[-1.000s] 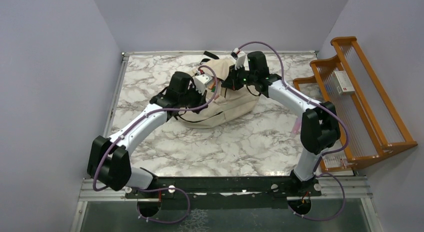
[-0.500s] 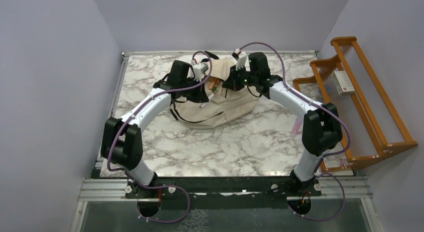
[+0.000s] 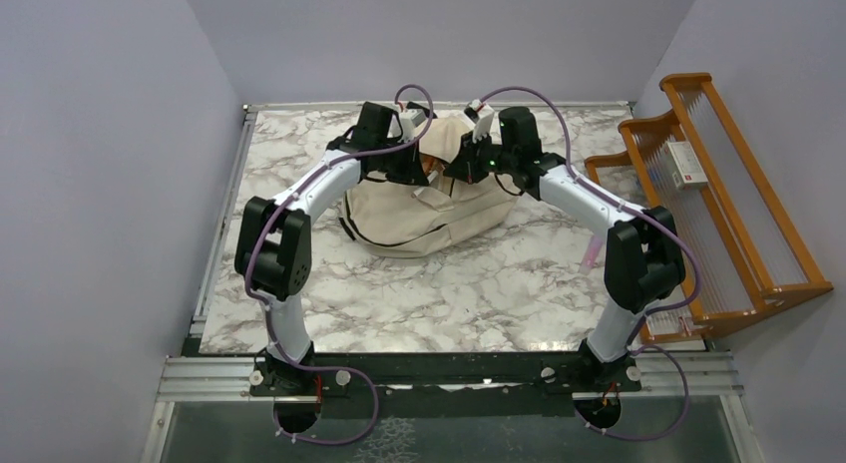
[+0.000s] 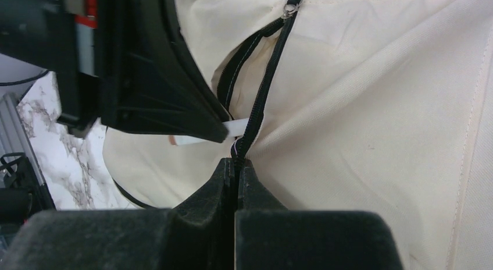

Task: Pack the student bag
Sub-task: Place the stationery in the student bag.

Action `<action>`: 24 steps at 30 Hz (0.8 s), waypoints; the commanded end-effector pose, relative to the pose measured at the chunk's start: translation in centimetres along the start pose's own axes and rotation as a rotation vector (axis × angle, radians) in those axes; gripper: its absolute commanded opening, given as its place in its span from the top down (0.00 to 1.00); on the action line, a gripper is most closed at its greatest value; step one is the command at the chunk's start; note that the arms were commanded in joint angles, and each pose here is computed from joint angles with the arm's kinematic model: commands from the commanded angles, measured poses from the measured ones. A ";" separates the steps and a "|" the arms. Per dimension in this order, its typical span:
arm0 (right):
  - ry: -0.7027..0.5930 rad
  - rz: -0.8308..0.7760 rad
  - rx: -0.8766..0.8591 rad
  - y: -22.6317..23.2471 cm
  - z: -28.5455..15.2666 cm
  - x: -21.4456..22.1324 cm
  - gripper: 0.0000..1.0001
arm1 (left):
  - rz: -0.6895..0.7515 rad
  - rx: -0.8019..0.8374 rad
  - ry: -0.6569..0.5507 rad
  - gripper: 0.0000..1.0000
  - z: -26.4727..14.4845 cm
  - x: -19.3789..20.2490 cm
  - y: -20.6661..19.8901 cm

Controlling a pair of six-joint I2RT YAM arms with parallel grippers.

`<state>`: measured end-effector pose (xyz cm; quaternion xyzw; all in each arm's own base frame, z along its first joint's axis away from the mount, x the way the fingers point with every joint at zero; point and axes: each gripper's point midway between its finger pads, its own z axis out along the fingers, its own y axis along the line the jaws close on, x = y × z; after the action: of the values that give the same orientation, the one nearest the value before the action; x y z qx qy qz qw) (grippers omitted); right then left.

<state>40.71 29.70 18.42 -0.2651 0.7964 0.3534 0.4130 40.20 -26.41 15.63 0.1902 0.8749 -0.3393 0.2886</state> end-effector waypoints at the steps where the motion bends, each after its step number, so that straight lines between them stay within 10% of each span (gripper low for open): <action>1: -0.078 -0.051 -0.101 2.8 -1.2 -2.7 1.00 | -0.063 -0.026 -0.086 1.00 0.9 -3.1 0.6; 12: -0.089 -0.040 -0.113 3.1 -1.2 -2.9 0.99 | -0.186 0.012 -0.243 0.97 3.5 -6.9 1.1; 24: -0.085 -0.022 -0.114 3.1 -1.2 -2.5 0.99 | -0.185 0.014 -0.252 0.69 4.2 -6.4 1.6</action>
<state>40.43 30.17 18.68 -0.2656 0.7871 0.3717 0.4144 46.50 -29.36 14.52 0.0656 0.8590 -0.3904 0.3246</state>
